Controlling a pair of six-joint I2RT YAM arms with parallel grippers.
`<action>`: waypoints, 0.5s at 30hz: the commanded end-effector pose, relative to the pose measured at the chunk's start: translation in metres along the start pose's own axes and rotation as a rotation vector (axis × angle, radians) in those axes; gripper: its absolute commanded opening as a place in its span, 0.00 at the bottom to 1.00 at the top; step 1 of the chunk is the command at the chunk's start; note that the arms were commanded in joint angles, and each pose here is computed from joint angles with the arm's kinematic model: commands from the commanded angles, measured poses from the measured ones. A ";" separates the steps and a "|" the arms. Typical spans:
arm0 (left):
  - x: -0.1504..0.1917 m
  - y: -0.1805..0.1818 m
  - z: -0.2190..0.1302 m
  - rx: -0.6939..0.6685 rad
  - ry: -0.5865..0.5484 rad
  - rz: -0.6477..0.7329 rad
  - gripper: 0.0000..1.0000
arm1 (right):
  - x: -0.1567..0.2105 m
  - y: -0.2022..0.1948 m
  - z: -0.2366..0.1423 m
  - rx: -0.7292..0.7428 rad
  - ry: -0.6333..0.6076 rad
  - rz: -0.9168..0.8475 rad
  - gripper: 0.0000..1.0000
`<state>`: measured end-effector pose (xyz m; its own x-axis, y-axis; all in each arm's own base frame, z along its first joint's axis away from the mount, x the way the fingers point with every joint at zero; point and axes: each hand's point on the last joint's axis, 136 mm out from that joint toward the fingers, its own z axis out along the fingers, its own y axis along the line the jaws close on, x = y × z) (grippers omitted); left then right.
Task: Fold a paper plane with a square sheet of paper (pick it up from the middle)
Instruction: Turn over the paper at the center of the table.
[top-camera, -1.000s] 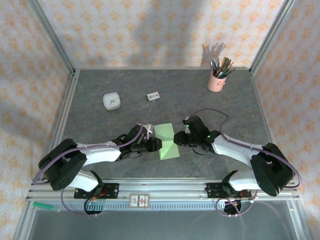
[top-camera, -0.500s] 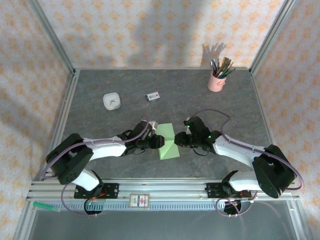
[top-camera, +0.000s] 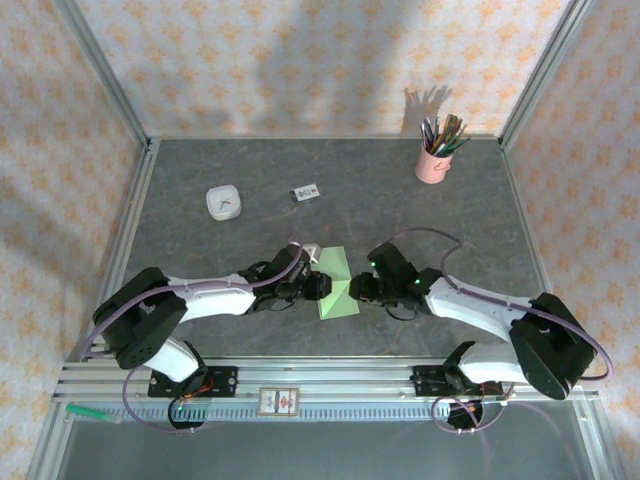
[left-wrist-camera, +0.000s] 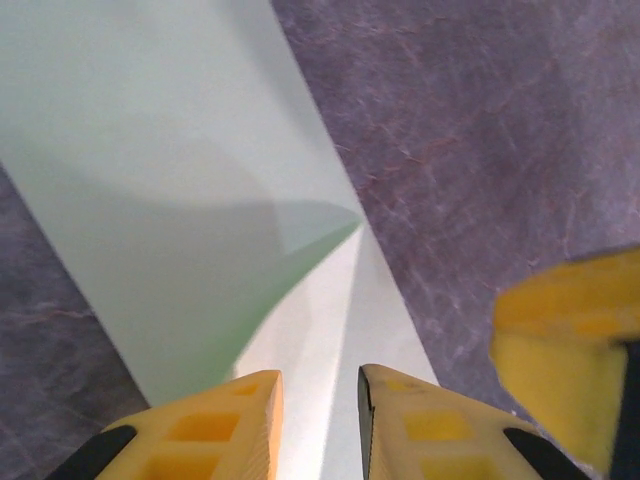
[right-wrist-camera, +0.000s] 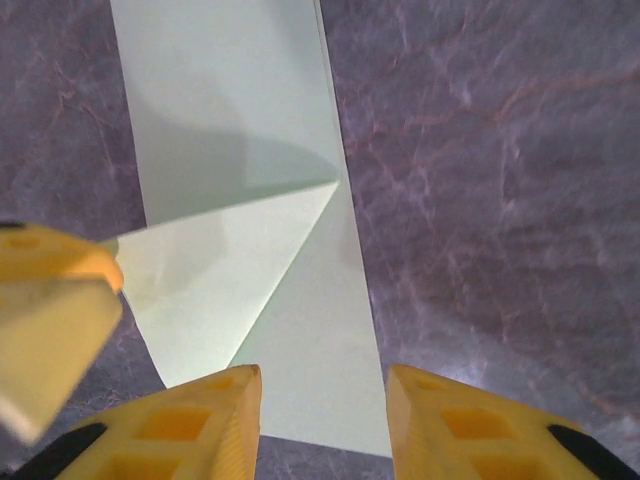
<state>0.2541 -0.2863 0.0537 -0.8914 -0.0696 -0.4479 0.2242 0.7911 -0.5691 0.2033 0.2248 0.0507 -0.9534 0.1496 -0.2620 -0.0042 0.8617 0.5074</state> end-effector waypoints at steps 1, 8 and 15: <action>-0.007 0.001 0.006 0.008 -0.007 0.015 0.28 | 0.012 -0.010 0.006 0.058 -0.004 0.056 0.37; 0.006 0.013 0.019 -0.002 0.031 0.010 0.25 | 0.021 -0.007 0.016 0.059 0.012 0.059 0.37; 0.012 0.021 0.018 -0.015 0.040 0.010 0.25 | 0.033 -0.004 0.026 0.050 0.045 0.048 0.38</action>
<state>0.2555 -0.2851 0.0273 -0.9096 -0.0550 -0.4117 0.2060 0.8010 -0.5621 0.1783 0.2394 0.0237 -0.9700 0.1494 -0.1916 0.0399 0.8760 0.4807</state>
